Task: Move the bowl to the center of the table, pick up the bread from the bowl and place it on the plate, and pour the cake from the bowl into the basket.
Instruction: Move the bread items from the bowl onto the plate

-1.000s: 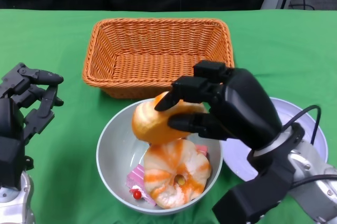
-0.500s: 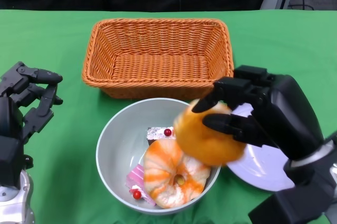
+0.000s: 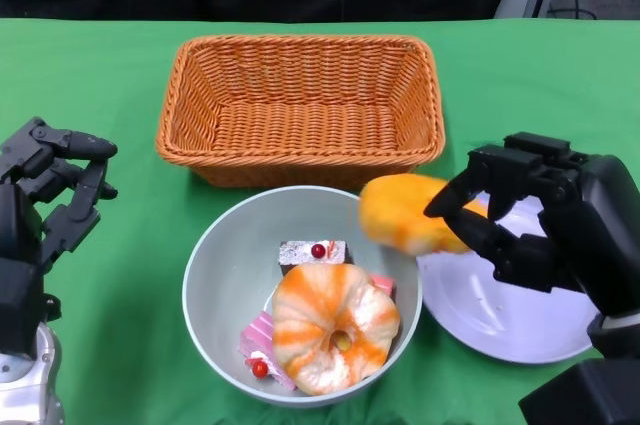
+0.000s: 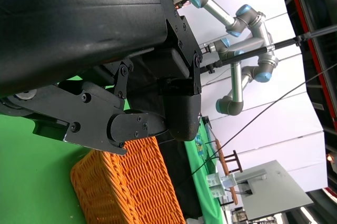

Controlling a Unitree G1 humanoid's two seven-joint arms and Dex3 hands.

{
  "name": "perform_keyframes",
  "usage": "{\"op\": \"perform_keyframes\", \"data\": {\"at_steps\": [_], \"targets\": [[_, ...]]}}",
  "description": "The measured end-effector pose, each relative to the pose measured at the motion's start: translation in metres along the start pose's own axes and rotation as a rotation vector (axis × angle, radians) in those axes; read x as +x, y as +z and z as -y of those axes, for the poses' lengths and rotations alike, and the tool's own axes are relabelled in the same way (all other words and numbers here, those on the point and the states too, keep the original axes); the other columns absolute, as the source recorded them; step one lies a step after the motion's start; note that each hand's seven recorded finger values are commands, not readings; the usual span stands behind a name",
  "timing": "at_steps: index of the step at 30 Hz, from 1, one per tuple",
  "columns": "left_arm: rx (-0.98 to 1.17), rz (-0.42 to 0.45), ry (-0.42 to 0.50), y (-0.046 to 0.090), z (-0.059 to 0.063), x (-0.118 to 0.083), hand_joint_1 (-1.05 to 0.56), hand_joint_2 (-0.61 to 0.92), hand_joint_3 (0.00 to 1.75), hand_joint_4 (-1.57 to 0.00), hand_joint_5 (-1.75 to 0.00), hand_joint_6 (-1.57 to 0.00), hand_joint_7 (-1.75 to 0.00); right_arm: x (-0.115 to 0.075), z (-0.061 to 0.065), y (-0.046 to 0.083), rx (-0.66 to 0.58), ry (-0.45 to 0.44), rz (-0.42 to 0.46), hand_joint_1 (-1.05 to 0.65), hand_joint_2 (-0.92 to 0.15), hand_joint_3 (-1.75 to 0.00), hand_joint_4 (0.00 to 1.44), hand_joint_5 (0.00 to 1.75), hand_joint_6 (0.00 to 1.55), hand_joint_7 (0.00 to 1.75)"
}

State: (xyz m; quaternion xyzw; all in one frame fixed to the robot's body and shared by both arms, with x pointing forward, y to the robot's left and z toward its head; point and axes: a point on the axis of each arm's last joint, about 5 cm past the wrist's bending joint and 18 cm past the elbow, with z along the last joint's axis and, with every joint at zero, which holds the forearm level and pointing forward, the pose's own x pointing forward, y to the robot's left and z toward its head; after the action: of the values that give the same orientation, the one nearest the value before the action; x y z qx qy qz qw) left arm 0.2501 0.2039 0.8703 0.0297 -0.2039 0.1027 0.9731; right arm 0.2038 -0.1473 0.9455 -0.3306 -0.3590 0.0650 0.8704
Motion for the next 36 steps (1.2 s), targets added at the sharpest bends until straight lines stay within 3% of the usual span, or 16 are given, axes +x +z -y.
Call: {"op": "perform_keyframes", "data": {"at_steps": [30,33,36], "targets": [[-0.001,0.002,0.0,0.0003,-0.0001,0.0003,-0.18,0.88,0.4,-0.76,-1.46,-0.8,-1.13,-0.0081,0.0011,-0.0033,0.03,0.004,-0.05,-0.05,-0.49,-0.87,0.74,1.53,0.81,1.0],[-0.001,0.002,0.0,0.0003,-0.0001,0.0003,-0.18,0.88,0.4,-0.77,-1.46,-0.8,-1.13,-0.0089,0.0012,-0.0033,0.041,0.006,-0.052,-0.06,-0.51,-0.84,0.73,1.49,0.82,0.97],[0.0,0.004,-0.002,0.0005,0.0001,0.0004,-0.19,0.88,0.4,-0.78,-1.46,-0.8,-1.13,-0.0102,0.001,-0.0035,0.047,0.025,-0.057,-0.09,-0.58,-0.61,0.77,1.29,0.87,0.8]]}}
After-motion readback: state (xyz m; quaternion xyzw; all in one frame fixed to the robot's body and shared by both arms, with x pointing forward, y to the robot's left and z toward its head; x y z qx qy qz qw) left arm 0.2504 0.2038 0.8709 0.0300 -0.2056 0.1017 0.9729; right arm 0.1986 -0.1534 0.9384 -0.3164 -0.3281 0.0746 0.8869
